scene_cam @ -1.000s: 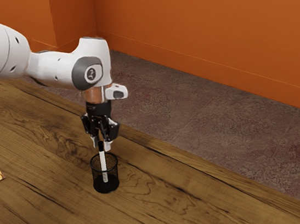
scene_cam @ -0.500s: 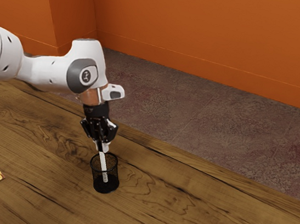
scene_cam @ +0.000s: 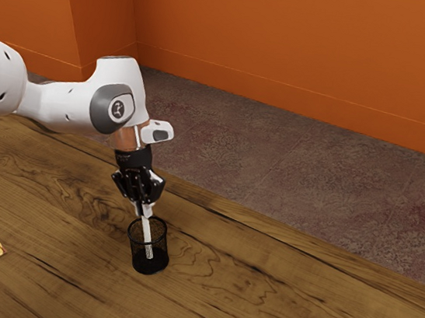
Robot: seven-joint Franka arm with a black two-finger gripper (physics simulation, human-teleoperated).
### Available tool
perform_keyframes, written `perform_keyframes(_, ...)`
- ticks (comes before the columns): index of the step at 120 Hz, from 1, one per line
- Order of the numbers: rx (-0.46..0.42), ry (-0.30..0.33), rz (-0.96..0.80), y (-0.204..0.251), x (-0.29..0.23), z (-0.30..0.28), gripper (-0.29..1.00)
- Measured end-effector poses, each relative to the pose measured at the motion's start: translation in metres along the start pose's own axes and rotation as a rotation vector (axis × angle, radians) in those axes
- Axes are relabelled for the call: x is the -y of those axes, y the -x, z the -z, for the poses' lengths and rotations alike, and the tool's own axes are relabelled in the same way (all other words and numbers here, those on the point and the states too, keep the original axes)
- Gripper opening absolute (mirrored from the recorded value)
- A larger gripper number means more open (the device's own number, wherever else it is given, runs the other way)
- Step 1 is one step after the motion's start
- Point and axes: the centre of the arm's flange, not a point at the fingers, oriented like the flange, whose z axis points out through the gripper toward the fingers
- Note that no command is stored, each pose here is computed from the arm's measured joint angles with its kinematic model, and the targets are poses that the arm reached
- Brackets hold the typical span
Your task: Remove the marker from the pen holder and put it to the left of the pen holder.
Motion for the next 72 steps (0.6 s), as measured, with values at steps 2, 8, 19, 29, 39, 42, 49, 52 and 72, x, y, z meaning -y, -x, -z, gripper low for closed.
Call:
perform_keyframes(2,0.0,0.0,0.0,0.0,0.0,0.0,0.02)
perform_keyframes(8,-0.001,-0.001,0.0,0.0,0.0,0.0,0.0)
perform_keyframes(19,-0.002,-0.006,0.004,0.0,0.001,0.0,-0.03)
perform_keyframes(29,-0.007,-0.012,-0.001,0.001,-0.004,0.005,-0.04)
perform_keyframes(39,-0.022,-0.025,-0.017,0.003,-0.013,0.016,-0.05)
perform_keyframes(42,-0.025,-0.031,-0.021,0.004,-0.015,0.021,-0.06)
perform_keyframes(49,-0.029,-0.047,-0.026,0.007,-0.018,0.032,-0.06)
perform_keyframes(52,-0.031,-0.055,-0.03,0.009,-0.02,0.039,-0.06)
perform_keyframes(72,-0.054,-0.115,-0.05,0.023,-0.036,0.096,-0.07)
